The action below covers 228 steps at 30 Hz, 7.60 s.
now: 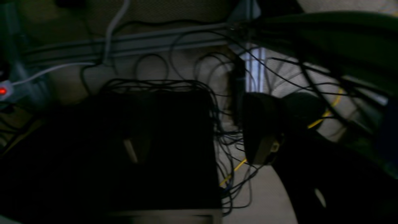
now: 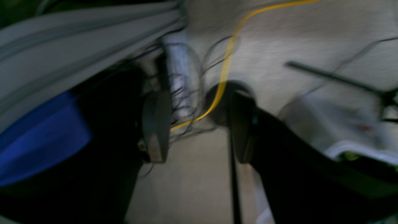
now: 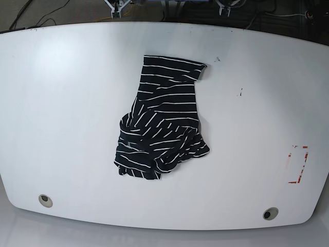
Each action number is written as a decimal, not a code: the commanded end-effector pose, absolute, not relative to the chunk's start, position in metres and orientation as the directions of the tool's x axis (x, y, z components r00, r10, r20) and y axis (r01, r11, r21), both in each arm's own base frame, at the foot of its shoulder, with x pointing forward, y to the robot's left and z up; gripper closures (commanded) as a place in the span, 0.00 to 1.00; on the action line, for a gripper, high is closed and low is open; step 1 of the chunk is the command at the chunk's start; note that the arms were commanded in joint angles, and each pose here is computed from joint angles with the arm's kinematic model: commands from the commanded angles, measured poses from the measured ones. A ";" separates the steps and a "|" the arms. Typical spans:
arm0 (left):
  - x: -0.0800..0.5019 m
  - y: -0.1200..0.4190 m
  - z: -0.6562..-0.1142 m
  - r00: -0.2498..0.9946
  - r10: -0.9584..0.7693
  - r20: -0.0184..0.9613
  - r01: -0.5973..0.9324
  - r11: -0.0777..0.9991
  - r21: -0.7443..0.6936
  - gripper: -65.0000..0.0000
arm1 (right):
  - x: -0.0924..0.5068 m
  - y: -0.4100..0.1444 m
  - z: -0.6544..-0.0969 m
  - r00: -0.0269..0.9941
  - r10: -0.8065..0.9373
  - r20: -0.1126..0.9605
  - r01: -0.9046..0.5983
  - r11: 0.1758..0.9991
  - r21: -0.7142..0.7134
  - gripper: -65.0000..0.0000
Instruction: Layout the t-shirt on the table in an organized manner, then fold the t-shirt properly
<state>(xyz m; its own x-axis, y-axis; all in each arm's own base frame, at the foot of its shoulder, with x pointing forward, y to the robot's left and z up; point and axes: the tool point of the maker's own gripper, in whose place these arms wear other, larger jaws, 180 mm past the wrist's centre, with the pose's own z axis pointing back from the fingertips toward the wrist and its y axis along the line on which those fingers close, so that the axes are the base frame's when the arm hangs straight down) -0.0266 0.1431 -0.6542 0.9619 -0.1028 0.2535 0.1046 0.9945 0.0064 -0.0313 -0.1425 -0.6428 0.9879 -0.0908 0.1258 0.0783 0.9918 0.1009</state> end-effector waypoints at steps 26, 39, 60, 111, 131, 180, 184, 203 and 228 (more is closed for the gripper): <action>-0.092 0.175 -0.610 0.878 -0.143 0.456 0.133 0.990 0.054 0.37 | -0.073 -0.183 -0.593 0.978 -0.019 0.209 0.022 1.000 -0.008 0.54; -0.095 0.185 -0.575 0.804 -0.213 0.556 0.182 0.977 0.112 0.37 | -0.080 -0.175 -0.564 0.967 -0.008 0.256 0.014 1.000 -0.023 0.55; -0.089 0.214 -0.510 0.716 -0.164 0.679 0.051 0.982 0.182 0.37 | -0.097 -0.169 -0.508 0.949 -0.017 0.315 0.020 1.000 -0.007 0.54; 0.030 0.216 -0.327 0.264 -0.181 0.947 0.035 0.983 0.178 0.37 | -0.033 -0.166 -0.375 0.815 -0.048 0.577 0.071 0.997 -0.018 0.54; 0.085 0.225 -0.335 0.257 -0.157 0.954 0.009 0.987 0.160 0.37 | 0.021 -0.200 -0.370 0.727 0.027 0.686 0.049 0.995 -0.091 0.54; 0.178 0.199 -0.322 0.077 -0.098 0.992 0.028 0.995 0.096 0.36 | 0.184 -0.147 -0.361 0.586 -0.008 0.811 -0.159 0.979 0.125 0.54; 0.179 0.198 -0.321 0.071 -0.096 0.993 0.031 0.995 0.094 0.31 | 0.191 -0.137 -0.358 0.594 -0.046 0.803 -0.182 0.965 0.190 0.54; 0.200 0.183 -0.312 0.015 -0.052 0.999 0.091 0.995 0.050 0.20 | 0.234 -0.129 -0.339 0.582 -0.064 0.811 -0.237 0.940 0.244 0.55; 0.212 0.180 -0.317 0.052 -0.024 0.998 0.054 0.998 0.021 0.20 | 0.238 -0.099 -0.348 0.596 0.092 0.798 -0.349 0.925 0.153 0.55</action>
